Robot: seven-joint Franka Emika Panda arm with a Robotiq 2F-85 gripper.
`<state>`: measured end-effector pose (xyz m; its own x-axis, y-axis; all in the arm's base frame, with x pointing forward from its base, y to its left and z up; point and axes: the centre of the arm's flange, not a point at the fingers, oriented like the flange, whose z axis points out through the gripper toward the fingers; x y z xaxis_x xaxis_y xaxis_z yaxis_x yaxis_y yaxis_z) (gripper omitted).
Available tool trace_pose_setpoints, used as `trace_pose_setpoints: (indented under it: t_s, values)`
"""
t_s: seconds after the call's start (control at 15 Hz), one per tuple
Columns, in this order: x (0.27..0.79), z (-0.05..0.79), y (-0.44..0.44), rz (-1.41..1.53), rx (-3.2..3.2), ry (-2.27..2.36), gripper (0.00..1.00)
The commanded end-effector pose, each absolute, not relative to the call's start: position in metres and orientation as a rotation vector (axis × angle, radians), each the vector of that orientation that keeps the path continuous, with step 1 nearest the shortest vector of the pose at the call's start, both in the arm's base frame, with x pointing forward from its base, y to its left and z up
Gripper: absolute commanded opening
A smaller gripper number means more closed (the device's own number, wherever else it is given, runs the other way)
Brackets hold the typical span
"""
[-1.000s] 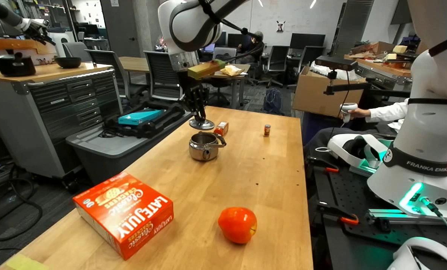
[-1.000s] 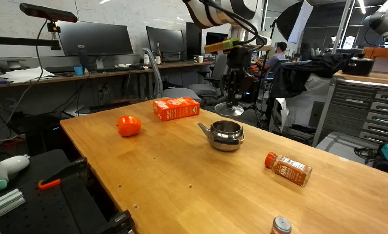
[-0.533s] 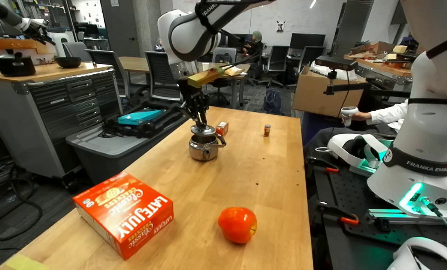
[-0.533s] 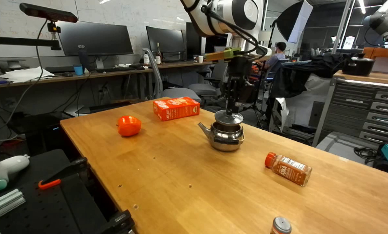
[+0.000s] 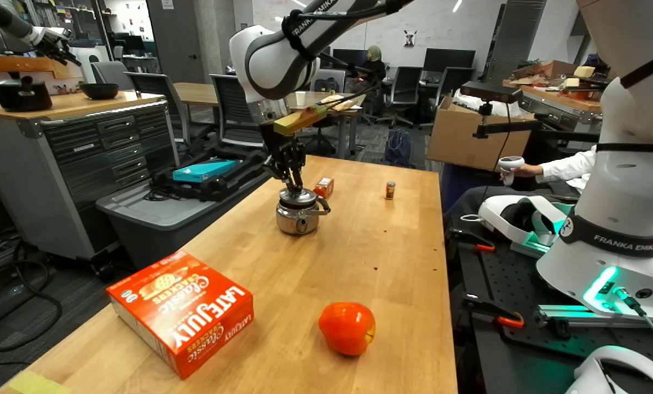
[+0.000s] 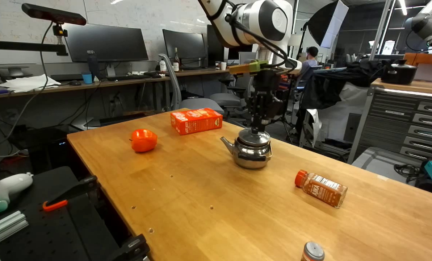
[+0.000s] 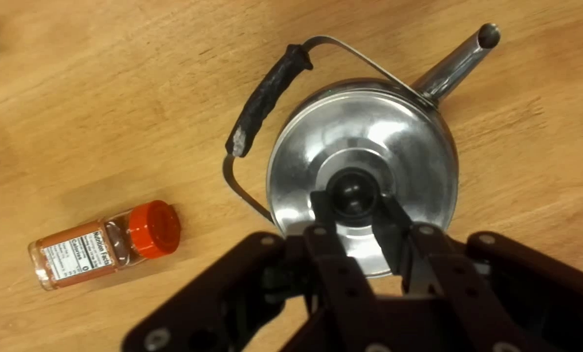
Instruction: Cover the kettle with the lid on the table
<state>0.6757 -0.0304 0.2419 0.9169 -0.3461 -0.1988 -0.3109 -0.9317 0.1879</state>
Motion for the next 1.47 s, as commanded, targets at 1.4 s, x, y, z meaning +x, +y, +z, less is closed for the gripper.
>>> trace_pose_setpoints:
  t_s: [1.4]
  values:
    - [0.69, 0.224, -0.027, -0.395, 2.894, -0.499, 0.07]
